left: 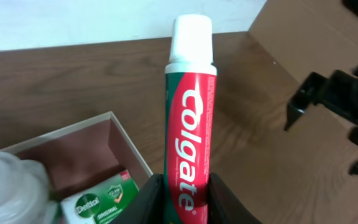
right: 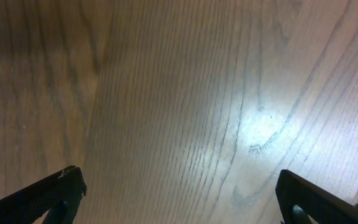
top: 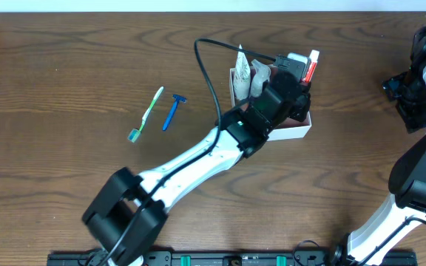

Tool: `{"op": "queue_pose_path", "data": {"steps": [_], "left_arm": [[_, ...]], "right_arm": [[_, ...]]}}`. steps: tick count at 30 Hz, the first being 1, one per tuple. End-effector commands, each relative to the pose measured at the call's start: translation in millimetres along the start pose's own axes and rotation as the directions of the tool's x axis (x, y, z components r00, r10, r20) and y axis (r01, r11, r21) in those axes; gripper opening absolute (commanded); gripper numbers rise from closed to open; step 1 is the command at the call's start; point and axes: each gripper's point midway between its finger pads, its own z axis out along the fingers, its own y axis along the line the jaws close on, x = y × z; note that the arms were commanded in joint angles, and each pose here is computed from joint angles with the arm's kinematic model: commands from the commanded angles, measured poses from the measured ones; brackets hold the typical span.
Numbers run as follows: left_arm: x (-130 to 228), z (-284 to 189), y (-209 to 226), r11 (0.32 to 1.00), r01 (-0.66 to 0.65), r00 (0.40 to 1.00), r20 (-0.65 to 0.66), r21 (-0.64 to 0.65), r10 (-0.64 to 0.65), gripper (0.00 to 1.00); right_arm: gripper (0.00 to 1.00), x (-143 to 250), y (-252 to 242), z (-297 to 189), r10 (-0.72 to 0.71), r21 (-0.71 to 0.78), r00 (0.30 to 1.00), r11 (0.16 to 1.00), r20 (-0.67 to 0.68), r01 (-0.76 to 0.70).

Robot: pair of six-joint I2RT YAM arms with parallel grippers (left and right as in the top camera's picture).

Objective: Pack container
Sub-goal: 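Carry the Colgate tube over the box and release it inside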

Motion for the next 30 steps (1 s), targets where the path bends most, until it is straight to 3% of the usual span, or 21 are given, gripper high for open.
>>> {"op": "queue_pose_path", "data": {"steps": [1, 10, 18, 20, 30], "left_arm": [[2.7, 13.6, 15.1, 0.997, 0.032, 0.999, 0.033, -0.07, -0.03, 0.23], [28.8, 35.1, 46.8, 0.979, 0.02, 1.0, 0.023, -0.201, -0.016, 0.24], [42.1, 42.9, 53.0, 0.976, 0.012, 1.0, 0.0, -0.216, -0.013, 0.25], [40.9, 43.1, 52.4, 0.977, 0.014, 1.0, 0.004, -0.213, -0.013, 0.38], [35.9, 42.5, 46.4, 0.982, 0.019, 1.0, 0.016, -0.186, -0.017, 0.53]], "right_arm": [[0.99, -2.8, -1.6, 1.7, 0.015, 0.012, 1.0, 1.0, 0.009, -0.015], [0.99, -2.8, -1.5, 1.7, 0.015, 0.011, 1.0, 1.0, 0.01, -0.015], [0.99, -2.8, -1.5, 1.7, 0.014, 0.011, 1.0, 1.0, 0.01, -0.015], [0.99, -2.8, -1.6, 1.7, 0.015, 0.012, 1.0, 1.0, 0.01, -0.015], [0.99, -2.7, -1.4, 1.7, 0.014, 0.011, 1.0, 1.0, 0.01, -0.015]]}}
